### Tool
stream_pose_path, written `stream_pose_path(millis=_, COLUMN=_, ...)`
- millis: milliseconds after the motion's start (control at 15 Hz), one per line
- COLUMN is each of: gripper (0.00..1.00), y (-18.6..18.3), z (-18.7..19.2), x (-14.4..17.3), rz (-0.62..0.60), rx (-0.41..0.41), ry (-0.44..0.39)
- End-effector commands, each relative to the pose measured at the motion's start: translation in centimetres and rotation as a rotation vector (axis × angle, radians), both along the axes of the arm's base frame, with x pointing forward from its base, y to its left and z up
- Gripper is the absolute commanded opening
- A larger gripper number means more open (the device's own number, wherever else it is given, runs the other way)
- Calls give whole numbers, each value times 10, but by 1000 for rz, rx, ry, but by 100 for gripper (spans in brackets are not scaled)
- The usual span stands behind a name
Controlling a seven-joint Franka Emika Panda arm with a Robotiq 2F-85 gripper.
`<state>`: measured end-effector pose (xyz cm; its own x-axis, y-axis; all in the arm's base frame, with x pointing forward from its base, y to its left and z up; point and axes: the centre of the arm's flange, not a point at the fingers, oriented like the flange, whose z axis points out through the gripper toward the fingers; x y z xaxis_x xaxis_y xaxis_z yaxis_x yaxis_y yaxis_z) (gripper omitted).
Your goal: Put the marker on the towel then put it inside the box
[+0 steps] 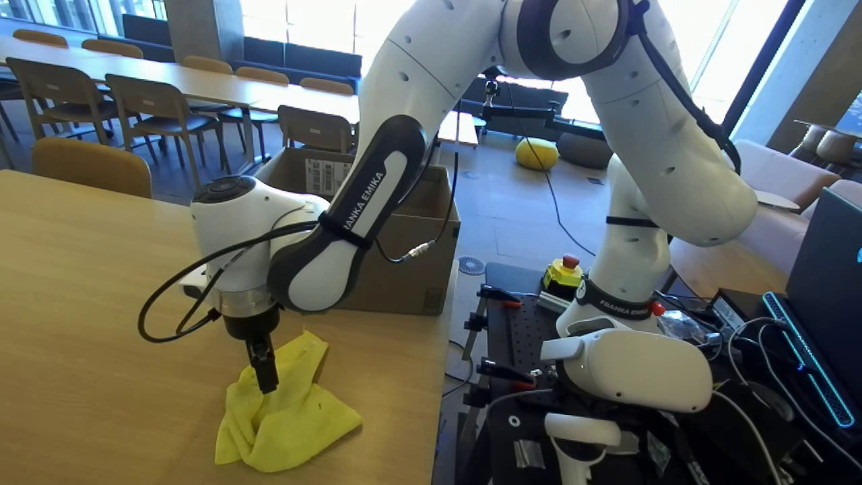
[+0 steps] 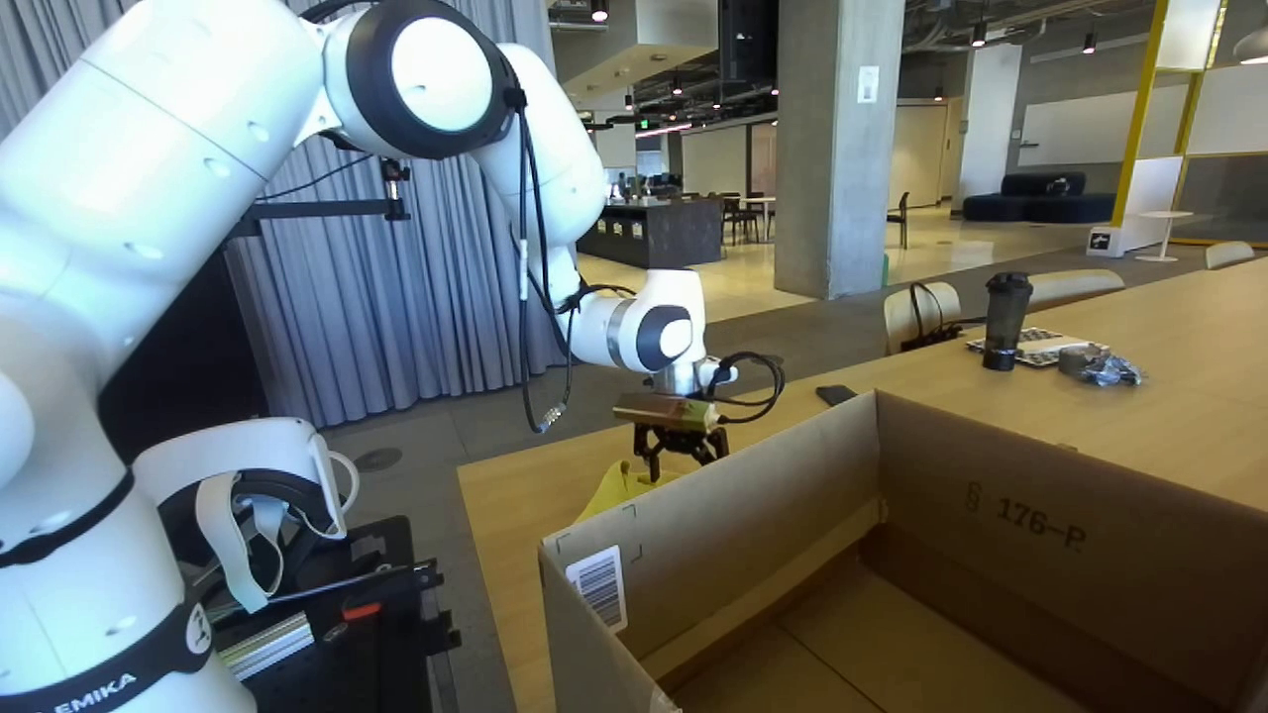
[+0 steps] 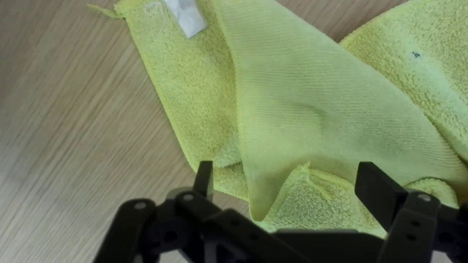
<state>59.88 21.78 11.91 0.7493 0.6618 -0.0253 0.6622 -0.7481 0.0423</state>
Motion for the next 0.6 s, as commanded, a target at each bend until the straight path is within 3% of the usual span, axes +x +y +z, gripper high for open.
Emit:
stream_pose_path(millis=0, gripper=100, y=1, z=1, x=3, rz=55, rx=64, ry=21)
stream_pose_path(millis=533, gripper=100, y=17, z=-2, x=-5, rz=102, rx=109, ry=77)
